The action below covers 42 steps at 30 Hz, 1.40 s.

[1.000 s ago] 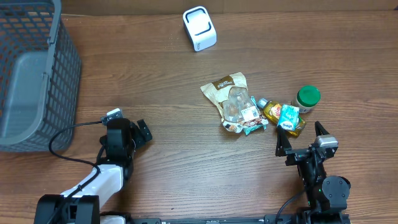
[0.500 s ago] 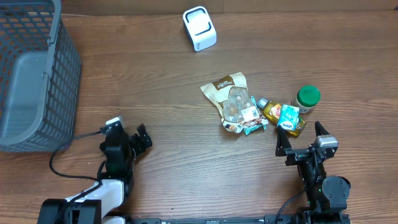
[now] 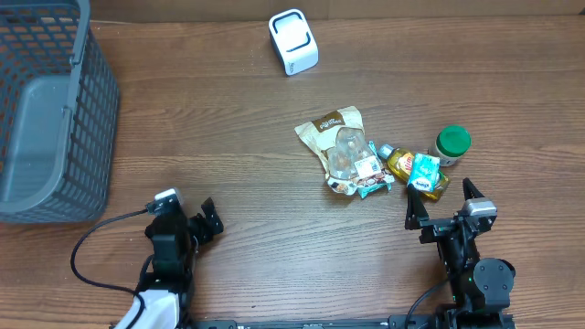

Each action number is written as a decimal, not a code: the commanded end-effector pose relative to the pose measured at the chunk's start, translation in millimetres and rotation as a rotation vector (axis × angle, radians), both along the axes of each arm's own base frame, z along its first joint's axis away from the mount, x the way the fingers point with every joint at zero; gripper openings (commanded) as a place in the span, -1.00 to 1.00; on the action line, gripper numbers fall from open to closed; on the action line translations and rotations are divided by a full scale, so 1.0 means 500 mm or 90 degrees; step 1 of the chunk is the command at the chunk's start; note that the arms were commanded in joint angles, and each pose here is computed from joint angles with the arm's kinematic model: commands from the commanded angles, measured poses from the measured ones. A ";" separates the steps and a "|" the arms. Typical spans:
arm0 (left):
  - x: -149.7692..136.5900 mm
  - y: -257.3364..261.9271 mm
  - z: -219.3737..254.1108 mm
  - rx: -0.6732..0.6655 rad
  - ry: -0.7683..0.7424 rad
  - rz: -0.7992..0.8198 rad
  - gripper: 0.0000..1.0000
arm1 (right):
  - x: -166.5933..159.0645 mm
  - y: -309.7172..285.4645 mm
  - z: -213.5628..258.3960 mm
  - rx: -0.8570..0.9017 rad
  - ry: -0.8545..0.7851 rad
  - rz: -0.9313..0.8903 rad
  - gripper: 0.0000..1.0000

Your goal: Scan the item barcode

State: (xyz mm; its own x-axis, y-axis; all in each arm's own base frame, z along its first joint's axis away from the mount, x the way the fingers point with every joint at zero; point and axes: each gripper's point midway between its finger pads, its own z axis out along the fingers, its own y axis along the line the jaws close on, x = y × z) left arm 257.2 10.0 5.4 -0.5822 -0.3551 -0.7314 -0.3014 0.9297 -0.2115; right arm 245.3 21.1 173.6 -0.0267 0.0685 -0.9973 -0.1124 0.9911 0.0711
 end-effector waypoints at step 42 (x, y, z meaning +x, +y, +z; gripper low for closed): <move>-0.023 -0.023 0.302 0.125 -0.393 -0.108 0.99 | 0.000 -0.003 -0.005 -0.003 -0.001 -0.004 1.00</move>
State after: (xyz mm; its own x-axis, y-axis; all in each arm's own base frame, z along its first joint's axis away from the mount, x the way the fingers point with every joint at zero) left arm 246.5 2.7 154.9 -0.0795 -0.1509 -0.9854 -0.0515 0.9878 -0.1471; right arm 245.3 21.1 173.5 -0.0270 0.0682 -0.9973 -0.1124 0.9911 0.0708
